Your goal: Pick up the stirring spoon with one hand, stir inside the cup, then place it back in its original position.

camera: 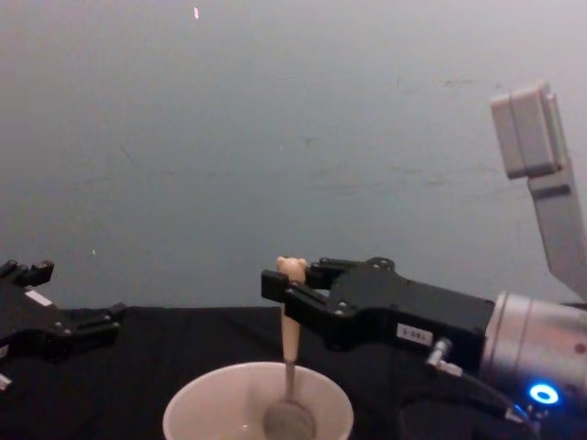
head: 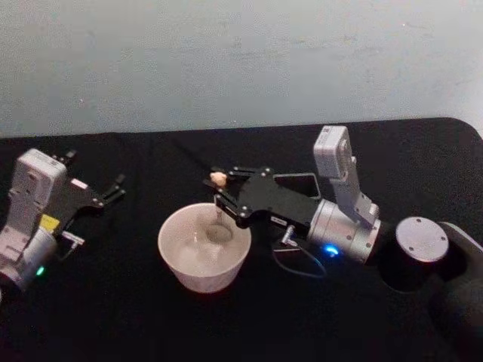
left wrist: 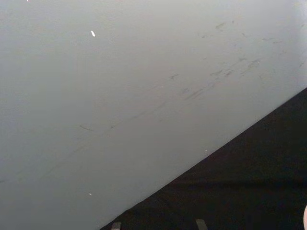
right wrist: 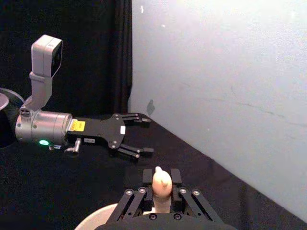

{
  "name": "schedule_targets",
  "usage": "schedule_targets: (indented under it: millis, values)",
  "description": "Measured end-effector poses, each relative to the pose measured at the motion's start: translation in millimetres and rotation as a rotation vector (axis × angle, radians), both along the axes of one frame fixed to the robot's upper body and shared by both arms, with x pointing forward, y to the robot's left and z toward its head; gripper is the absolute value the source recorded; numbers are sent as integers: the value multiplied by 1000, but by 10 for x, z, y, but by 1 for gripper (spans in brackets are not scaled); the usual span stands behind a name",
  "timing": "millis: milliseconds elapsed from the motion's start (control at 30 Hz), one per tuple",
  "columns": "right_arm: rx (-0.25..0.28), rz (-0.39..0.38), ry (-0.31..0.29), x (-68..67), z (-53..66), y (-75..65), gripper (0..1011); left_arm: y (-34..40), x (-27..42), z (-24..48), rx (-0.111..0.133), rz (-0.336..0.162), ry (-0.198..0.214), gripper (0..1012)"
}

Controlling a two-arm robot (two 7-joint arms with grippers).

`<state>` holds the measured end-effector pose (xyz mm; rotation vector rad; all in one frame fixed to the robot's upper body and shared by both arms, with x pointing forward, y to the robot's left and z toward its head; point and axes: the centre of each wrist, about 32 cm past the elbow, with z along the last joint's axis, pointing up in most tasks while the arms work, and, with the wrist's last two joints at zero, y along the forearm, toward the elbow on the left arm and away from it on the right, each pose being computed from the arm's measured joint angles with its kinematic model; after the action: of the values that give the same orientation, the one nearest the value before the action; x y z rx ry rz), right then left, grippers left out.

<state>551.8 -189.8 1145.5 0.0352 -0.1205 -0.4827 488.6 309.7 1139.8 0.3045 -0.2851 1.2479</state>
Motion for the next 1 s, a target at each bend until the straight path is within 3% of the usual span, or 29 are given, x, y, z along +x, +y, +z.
schedule_targets:
  millis: [500,800,1000]
  values:
    - [8,34,35,-224,5,-109,215,0,0,0,0,0,0,1002]
    - [11,100,54,-308,-14,7,215,0,0,0,0,0,0,1001]
    - [19,120,48,-263,-3,114,215,0,0,0,0,0,0,1001]
